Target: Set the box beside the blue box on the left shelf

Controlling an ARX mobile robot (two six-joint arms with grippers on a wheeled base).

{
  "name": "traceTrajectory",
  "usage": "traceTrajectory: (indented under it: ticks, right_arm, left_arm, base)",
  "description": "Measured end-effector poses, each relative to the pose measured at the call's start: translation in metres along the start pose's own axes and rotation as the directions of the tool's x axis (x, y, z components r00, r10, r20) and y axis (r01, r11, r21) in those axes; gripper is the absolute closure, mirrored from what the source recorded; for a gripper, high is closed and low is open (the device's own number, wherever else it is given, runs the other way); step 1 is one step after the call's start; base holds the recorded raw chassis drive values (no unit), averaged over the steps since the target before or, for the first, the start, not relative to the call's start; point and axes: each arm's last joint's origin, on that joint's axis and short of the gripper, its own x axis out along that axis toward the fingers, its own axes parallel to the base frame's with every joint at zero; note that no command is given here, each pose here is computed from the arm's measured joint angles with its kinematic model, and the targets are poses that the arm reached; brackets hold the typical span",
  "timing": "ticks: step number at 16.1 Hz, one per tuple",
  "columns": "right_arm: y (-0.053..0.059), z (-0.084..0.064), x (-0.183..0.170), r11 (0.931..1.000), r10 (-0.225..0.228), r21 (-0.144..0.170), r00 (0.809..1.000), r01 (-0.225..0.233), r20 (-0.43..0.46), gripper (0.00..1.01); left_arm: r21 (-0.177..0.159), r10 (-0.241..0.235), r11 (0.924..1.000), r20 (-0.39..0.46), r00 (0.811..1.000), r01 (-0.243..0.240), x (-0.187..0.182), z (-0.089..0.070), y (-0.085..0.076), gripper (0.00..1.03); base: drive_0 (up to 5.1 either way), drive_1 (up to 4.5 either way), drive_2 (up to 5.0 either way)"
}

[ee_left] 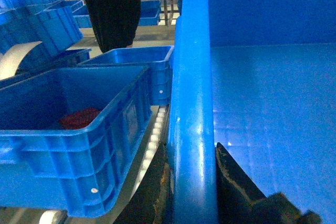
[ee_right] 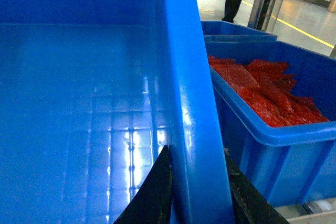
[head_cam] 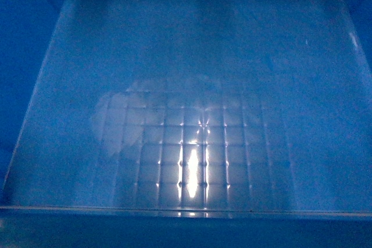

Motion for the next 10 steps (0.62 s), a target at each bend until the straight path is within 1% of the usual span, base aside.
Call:
traceTrajectory:
  ticks: [1, 5, 10]
  right_arm:
    - [0.0000, 0.0000, 0.0000, 1.0000, 0.000, 0.000, 1.000, 0.000, 0.000, 0.86]
    - [0.0003, -0.0008, 0.0003, 1.0000, 0.002, -0.004, 1.000, -0.002, -0.006, 0.86]
    - [0.0001, -0.0003, 0.0002, 1.0000, 0.000, -0.001, 1.000, 0.000, -0.002, 0.86]
  left_arm:
    - [0.000, 0.001, 1.0000, 0.000, 1.000, -0.001, 0.0000, 0.0000, 0.0000, 0.87]
    - [0.004, -0.001, 1.0000, -0.008, 1.000, 0.001, 0.0003, -0.0010, -0.0003, 0.87]
    - [0.001, 0.000, 1.0000, -0.003, 1.000, 0.000, 0.0003, -0.0005, -0.0002, 0.87]
  base:
    - [0.0, 4.27, -4.2]
    - [0.0, 0.00, 0.0]
    - [0.0, 0.00, 0.0]
